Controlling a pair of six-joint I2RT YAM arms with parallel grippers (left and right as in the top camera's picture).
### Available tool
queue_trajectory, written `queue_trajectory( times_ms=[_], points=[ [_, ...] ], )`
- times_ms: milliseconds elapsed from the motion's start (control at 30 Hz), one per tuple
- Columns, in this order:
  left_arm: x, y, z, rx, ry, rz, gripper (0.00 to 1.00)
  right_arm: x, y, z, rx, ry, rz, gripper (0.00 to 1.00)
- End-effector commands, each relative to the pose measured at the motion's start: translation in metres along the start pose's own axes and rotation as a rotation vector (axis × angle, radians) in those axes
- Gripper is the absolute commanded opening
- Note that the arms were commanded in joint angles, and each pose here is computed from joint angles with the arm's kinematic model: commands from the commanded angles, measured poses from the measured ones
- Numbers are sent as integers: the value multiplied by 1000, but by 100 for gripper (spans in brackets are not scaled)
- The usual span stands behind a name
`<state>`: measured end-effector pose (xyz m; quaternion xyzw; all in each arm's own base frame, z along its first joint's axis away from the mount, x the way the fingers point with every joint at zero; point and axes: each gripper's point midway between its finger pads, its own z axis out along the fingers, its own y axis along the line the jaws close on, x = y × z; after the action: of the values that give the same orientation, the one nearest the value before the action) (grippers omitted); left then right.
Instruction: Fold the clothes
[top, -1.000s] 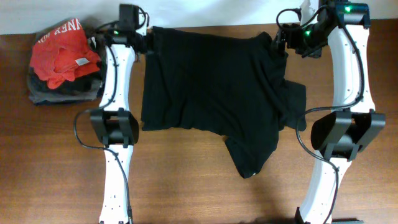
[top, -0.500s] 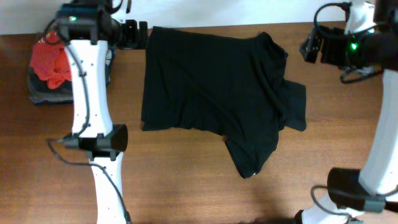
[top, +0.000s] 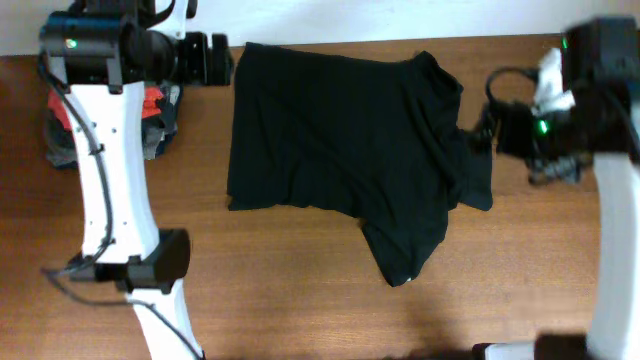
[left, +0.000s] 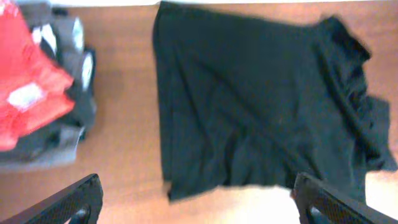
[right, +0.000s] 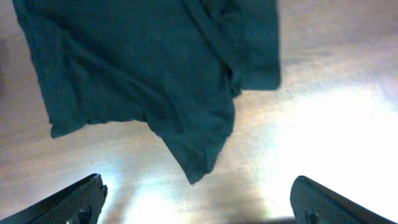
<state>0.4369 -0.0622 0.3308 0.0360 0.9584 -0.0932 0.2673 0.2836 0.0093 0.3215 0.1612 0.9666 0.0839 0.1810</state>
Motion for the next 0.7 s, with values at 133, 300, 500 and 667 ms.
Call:
queue_trajectory(
  times_ms=[133,300,500,667],
  points=[
    [73,27,30,-128,287,-85,96,53,-29,19,98,80,65,99],
    [115,39,88,-146,443,-99,93,82,-27,70,88,214,68,99],
    [149,52,159,-141,462,-78,90,112,-15,125,46,307,49,100],
    [180,58,192,-137,487,-75,89,124,-16,135,58,341,43,100]
  ],
)
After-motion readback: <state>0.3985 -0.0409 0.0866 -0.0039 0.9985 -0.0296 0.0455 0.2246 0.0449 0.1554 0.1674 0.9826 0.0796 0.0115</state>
